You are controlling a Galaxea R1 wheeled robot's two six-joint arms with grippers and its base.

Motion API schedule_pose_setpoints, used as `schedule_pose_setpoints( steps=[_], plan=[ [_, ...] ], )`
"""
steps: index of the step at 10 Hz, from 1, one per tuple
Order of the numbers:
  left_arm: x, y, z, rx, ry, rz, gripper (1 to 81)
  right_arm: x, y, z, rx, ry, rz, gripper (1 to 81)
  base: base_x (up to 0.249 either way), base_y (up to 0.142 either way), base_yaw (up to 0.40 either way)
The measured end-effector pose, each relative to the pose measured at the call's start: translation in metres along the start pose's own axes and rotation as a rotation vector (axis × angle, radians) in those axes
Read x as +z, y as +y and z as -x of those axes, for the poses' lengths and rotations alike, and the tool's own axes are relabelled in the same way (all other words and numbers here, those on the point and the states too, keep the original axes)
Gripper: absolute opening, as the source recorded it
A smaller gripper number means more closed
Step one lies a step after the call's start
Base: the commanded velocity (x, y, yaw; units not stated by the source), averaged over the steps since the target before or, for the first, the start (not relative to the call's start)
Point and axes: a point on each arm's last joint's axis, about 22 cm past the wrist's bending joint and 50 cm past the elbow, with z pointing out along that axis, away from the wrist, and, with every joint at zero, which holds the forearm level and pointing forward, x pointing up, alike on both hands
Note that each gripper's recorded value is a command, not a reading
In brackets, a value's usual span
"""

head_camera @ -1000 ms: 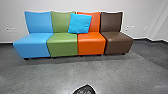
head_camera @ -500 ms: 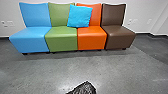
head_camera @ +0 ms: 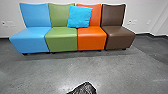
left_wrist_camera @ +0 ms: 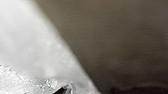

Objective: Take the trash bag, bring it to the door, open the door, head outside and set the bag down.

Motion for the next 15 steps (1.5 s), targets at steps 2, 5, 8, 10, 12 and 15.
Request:
schedule_pose_setpoints(
  steps=[2,5,8,10,12,15],
  plan=[
    [0.0,0.001,0.001,-0.001,-0.004,0.004,1.0,0.0,0.0,0.0,0.0,0.0,0.0,81.1,0.0,0.0,0.0],
    [0.0,-0.001,0.0,-0.005,0.0,0.001,1.0,0.0,0.0,0.0,0.001,-0.001,0.0,81.1,0.0,0.0,0.0],
    [0.0,-0.001,0.0,-0.005,0.0,0.0,1.0,0.0,0.0,0.0,0.001,-0.001,0.0,81.1,0.0,0.0,0.0],
    [0.0,-0.002,0.001,-0.005,0.001,-0.001,1.0,0.0,0.0,0.0,0.001,-0.001,0.0,81.1,0.0,0.0,0.0],
    [-0.001,-0.002,0.002,-0.005,-0.002,-0.002,1.0,0.0,-0.002,0.0,0.002,-0.003,-0.002,81.1,0.0,0.0,0.0],
    [-0.019,-0.005,0.008,-0.021,-0.028,-0.016,1.0,-0.017,-0.021,-0.004,0.024,-0.024,-0.006,81.1,0.0,0.0,0.0]
  ],
)
